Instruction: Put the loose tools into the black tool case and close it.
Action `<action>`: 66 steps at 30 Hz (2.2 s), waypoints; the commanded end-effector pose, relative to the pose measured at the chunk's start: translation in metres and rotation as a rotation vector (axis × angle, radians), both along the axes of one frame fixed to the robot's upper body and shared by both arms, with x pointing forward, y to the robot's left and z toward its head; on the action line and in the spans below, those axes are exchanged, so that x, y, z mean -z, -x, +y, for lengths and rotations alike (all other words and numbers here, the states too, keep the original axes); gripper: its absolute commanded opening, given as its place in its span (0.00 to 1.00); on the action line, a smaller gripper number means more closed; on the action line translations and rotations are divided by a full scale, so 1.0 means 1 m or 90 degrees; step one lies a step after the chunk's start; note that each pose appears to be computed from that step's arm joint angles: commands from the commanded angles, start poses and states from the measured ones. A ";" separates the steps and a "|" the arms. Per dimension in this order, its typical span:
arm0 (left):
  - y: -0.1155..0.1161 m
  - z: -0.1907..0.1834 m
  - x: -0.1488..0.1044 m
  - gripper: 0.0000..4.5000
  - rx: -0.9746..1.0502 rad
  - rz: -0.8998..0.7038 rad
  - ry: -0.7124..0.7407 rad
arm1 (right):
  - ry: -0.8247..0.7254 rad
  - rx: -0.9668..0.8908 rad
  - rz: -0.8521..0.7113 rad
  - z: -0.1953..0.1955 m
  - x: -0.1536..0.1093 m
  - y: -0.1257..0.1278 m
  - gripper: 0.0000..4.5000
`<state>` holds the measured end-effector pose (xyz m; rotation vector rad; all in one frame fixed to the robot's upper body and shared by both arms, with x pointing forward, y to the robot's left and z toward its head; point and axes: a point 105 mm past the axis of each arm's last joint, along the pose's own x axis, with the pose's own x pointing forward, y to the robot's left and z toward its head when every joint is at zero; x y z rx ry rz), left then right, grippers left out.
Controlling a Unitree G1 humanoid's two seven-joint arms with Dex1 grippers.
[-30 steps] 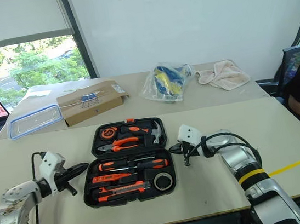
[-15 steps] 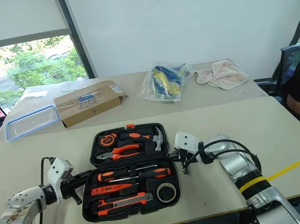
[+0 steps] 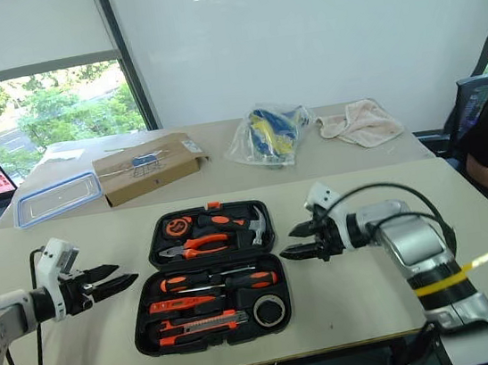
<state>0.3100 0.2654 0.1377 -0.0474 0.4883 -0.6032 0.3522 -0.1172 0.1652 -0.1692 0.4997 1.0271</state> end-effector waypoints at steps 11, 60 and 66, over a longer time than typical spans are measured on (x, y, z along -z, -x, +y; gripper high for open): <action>-0.029 -0.022 0.005 0.90 -0.074 0.058 -0.033 | 0.051 0.162 0.101 0.011 0.014 -0.045 1.00; 0.049 -0.017 0.056 0.08 0.318 -0.449 -0.377 | 0.227 -0.326 -0.663 -0.015 0.072 0.029 0.00; 0.051 -0.004 0.057 0.52 0.304 -0.411 -0.357 | 0.234 -0.299 -0.654 -0.026 0.071 0.030 0.47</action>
